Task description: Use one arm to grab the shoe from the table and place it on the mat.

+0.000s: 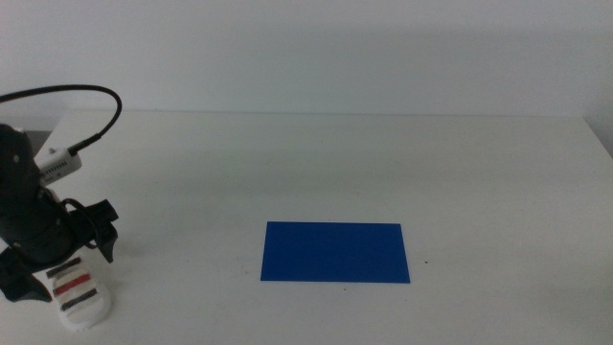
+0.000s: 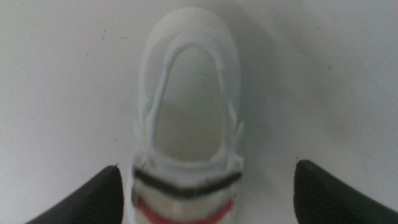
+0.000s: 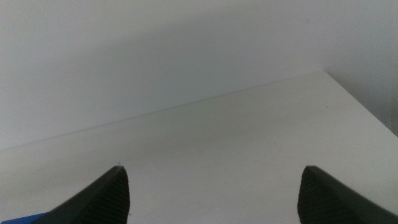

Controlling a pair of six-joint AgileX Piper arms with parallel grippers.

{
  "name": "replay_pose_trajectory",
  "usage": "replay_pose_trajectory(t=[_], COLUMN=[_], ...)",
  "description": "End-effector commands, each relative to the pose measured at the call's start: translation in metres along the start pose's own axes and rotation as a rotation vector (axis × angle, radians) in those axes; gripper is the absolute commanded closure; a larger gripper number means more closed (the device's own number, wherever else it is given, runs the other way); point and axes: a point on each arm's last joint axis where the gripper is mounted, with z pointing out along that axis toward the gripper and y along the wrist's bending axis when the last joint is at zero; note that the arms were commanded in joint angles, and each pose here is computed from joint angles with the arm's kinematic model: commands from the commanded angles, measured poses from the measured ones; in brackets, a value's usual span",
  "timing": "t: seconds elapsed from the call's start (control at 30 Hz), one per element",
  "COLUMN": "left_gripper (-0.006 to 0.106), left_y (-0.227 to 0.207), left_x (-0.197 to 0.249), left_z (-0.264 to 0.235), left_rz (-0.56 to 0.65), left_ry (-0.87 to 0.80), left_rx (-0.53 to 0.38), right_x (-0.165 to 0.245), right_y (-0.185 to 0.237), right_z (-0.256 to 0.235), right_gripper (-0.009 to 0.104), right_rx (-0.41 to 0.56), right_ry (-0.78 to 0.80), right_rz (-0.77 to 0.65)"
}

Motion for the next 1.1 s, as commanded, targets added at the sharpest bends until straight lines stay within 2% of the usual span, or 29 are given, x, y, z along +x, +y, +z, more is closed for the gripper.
replay_pose_trajectory(t=[0.0, 0.2, 0.3, 0.37, 0.5, 0.6, 0.67, 0.9, 1.07], left_gripper=[0.007, 0.009, 0.017, 0.029, 0.065, 0.091, 0.102, 0.102, 0.102], left_y=[0.001, 0.0, 0.001, 0.001, 0.002, -0.008, -0.028, -0.135, -0.21], left_x=[-0.002, -0.004, -0.004, -0.004, -0.003, -0.002, 0.001, 0.035, 0.082], left_z=[0.008, 0.022, 0.023, 0.023, 0.023, 0.016, 0.003, -0.038, -0.036], left_rz=[-0.004, 0.044, 0.053, 0.064, 0.054, 0.048, 0.101, 0.3, 0.492], left_ry=[-0.004, 0.012, 0.012, 0.007, 0.027, 0.064, 0.075, 0.048, 0.102], left_rx=[0.004, -0.014, -0.02, -0.026, -0.035, -0.002, 0.029, 0.122, 0.107], right_x=[0.0, 0.0, 0.0, 0.0, 0.0, 0.0, 0.0, 0.0, 0.0], right_y=[0.0, 0.0, 0.0, 0.0, 0.0, 0.0, 0.0, 0.0, 0.0], right_z=[0.0, 0.0, 0.0, 0.0, 0.0, 0.0, 0.0, 0.0, 0.0], right_gripper=[0.016, 0.016, 0.016, 0.016, 0.016, 0.016, 0.016, 0.016, 0.016], right_rx=[-0.003, -0.003, -0.003, -0.003, -0.003, -0.003, -0.003, -0.003, -0.003], right_ry=[-0.011, -0.011, -0.011, -0.011, -0.011, -0.011, -0.011, -0.011, -0.011], right_rz=[-0.013, -0.013, -0.013, -0.013, -0.013, -0.013, -0.013, -0.013, -0.013])
